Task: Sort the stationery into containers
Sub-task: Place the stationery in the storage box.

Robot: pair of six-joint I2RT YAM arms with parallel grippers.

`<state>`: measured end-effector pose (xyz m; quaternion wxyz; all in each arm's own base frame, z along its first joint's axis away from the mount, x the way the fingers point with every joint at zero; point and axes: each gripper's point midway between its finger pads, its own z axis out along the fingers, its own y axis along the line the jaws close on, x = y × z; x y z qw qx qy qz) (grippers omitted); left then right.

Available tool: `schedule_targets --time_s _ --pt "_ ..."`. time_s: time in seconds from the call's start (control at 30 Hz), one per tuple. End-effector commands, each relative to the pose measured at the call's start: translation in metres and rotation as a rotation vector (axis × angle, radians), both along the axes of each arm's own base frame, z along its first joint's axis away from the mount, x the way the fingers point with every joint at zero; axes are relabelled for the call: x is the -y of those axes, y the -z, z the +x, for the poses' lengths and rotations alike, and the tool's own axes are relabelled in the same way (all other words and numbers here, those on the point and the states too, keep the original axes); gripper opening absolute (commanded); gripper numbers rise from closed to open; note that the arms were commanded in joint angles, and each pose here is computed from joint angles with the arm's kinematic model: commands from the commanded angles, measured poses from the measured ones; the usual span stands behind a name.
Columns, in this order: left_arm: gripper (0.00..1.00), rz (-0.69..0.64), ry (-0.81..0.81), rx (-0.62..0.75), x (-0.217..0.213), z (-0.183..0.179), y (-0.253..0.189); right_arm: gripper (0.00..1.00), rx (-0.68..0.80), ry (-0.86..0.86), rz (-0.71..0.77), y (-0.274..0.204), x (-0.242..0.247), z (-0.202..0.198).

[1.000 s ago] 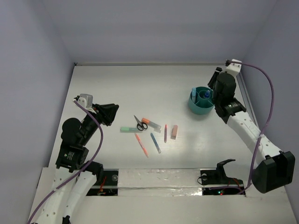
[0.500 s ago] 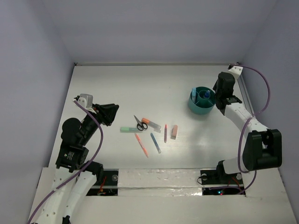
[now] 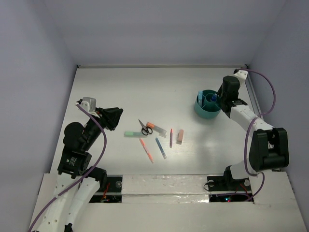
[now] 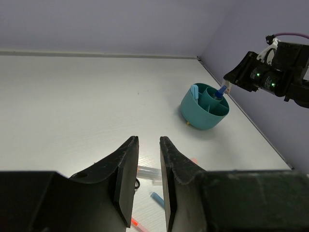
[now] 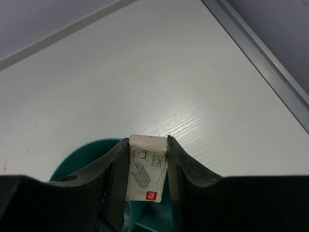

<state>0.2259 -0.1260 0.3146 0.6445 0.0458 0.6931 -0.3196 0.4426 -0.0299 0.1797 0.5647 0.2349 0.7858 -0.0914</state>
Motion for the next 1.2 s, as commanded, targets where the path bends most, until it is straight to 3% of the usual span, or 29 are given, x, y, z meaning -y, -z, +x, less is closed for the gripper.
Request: schedule_targets --time_s 0.0,0.6,1.17 --pt "0.22 -0.006 0.023 0.039 0.004 0.000 -0.007 0.31 0.043 0.013 0.031 -0.004 -0.001 0.004" --pt "0.22 -0.010 0.023 0.040 0.004 -0.001 -0.008 0.36 -0.011 0.028 0.072 0.016 -0.003 -0.002" --pt "0.22 -0.011 0.023 0.048 0.004 -0.002 -0.010 0.52 -0.003 -0.026 0.119 0.007 -0.015 -0.007"
